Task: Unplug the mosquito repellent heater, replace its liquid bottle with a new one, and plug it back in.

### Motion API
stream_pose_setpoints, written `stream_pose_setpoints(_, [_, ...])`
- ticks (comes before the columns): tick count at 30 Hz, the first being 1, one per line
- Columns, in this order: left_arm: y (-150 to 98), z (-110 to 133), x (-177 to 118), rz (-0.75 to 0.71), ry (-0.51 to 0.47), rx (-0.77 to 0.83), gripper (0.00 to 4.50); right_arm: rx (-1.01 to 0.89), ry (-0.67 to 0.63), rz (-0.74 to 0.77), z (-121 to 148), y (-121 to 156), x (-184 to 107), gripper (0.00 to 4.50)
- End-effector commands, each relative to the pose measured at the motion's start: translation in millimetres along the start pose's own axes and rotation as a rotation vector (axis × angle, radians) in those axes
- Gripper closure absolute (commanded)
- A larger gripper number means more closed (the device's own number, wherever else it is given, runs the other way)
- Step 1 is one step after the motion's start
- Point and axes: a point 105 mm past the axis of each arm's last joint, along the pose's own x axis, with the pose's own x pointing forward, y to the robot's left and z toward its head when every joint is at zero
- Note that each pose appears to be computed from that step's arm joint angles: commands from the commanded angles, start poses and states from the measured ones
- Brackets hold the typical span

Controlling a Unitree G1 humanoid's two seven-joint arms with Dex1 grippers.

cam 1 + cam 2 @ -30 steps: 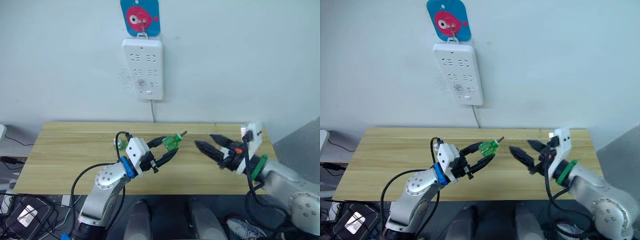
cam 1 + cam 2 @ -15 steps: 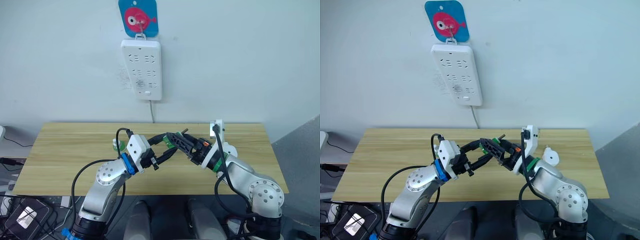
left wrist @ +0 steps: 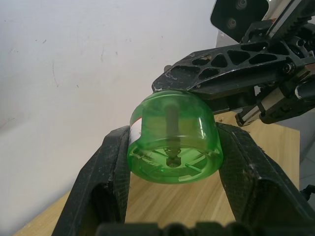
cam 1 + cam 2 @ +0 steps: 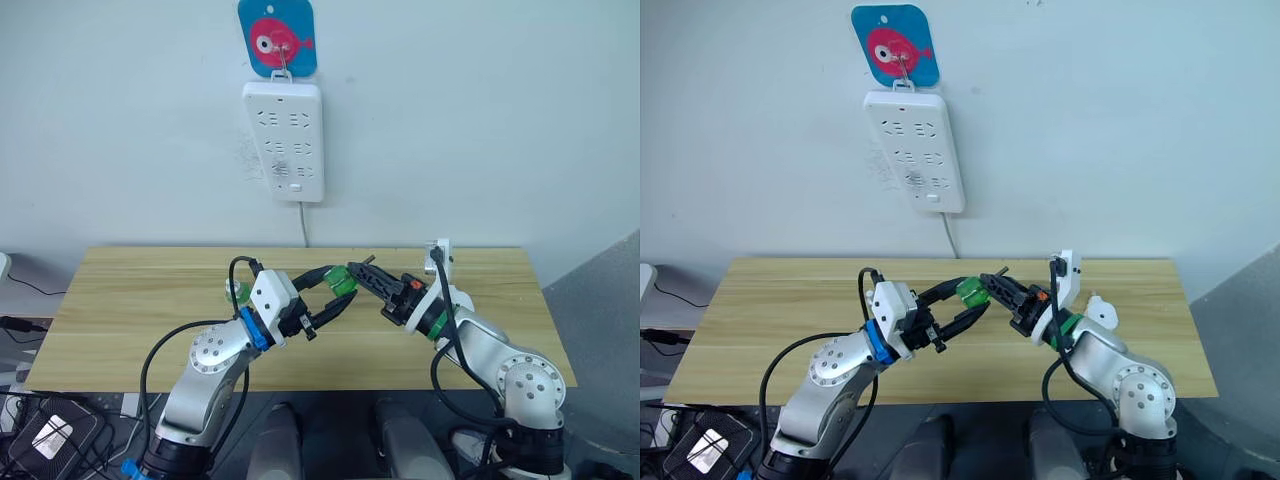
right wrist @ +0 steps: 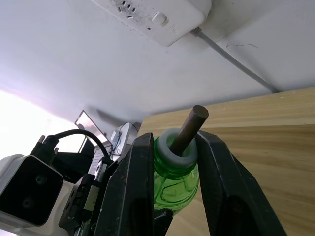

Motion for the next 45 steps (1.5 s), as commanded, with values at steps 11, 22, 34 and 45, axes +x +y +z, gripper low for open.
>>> stream_pose_setpoints(11, [-1.8, -24.9, -60.0, 0.038, 0.275, 0.048, 0.3, -0.837, 0.075, -0.227, 14.8, -77.7, 10.5, 3.66])
stream_pose_setpoints(22, [-13.0, -27.8, -57.3, 0.077, 0.276, 0.051, 0.3, -1.062, 0.075, -0.429, 15.8, -162.6, 25.8, 3.66])
stream_pose_setpoints(34, [-2.3, -29.9, -62.3, 0.17, 0.25, 0.045, 0.0, -1.021, 0.057, -0.375, 13.0, -159.7, 20.5, 1.14])
stream_pose_setpoints(45, [23.6, -78.0, -140.1, 0.582, 0.409, -0.085, 0.0, -1.145, 0.168, 0.19, -1.2, -40.6, -8.8, 0.02])
